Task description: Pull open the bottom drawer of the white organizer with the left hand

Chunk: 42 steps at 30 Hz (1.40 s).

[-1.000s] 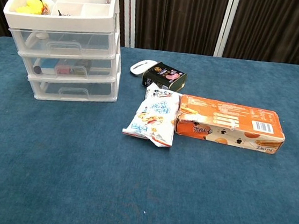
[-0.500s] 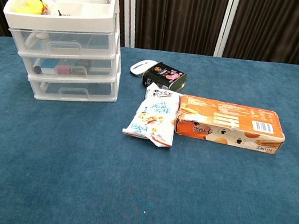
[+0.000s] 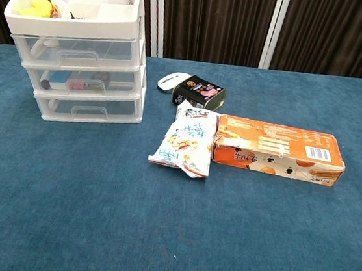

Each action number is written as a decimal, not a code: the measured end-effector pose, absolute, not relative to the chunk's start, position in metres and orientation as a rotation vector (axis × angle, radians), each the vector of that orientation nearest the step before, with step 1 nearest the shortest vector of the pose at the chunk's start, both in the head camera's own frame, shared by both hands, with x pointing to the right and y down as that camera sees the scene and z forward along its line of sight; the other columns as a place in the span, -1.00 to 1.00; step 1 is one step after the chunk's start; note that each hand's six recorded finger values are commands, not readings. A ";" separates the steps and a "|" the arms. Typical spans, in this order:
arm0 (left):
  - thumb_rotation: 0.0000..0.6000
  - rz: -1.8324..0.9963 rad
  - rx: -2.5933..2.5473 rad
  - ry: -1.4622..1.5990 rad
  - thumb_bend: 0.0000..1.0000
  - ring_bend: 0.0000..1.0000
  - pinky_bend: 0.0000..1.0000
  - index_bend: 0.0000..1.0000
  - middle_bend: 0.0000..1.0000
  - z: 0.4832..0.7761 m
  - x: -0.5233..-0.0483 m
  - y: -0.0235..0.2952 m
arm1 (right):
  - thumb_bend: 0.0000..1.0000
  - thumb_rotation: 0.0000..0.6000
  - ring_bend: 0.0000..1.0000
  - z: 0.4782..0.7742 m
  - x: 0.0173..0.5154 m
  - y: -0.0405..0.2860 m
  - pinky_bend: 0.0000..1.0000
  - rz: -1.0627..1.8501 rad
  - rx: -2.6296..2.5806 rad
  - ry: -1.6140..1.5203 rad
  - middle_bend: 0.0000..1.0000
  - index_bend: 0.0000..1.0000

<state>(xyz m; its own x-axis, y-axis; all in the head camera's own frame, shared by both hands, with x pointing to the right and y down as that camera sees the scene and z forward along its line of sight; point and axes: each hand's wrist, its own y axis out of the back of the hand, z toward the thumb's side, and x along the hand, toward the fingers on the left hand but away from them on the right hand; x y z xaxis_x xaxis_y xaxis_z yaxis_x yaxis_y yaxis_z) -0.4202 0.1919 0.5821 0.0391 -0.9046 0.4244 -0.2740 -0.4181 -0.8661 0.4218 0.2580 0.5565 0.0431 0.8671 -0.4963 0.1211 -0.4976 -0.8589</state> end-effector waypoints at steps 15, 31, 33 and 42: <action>1.00 -1.630 -2.178 1.623 0.35 0.88 0.92 -0.76 0.92 0.649 -0.366 0.164 | -0.79 1.00 -1.00 0.556 0.425 0.256 -1.00 1.526 -1.704 -1.022 -1.00 -1.00; 1.00 -1.654 -2.573 1.828 0.36 0.89 0.92 -0.79 0.93 0.707 -0.263 0.145 | -0.79 1.00 -1.00 0.557 0.424 0.254 -1.00 1.523 -1.736 -1.032 -1.00 -1.00; 1.00 -1.666 -2.576 1.837 0.36 0.89 0.92 -0.79 0.93 0.712 -0.260 0.146 | -0.79 1.00 -1.00 0.557 0.424 0.254 -1.00 1.522 -1.739 -1.035 -1.00 -1.00; 1.00 -1.702 -2.546 1.927 0.36 0.89 0.92 -0.81 0.93 0.733 -0.250 0.146 | -0.79 1.00 -1.00 0.558 0.423 0.253 -1.00 1.519 -1.757 -1.046 -1.00 -1.00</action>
<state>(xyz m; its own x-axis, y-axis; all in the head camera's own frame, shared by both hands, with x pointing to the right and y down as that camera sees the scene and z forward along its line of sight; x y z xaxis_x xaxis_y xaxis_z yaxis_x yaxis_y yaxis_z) -0.2501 0.1465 0.7331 0.0467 -0.4916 0.8696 -0.9236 -0.3528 -0.1499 0.4234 0.2527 0.5575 0.0410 0.8519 -0.5221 0.1841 -0.5200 -0.8341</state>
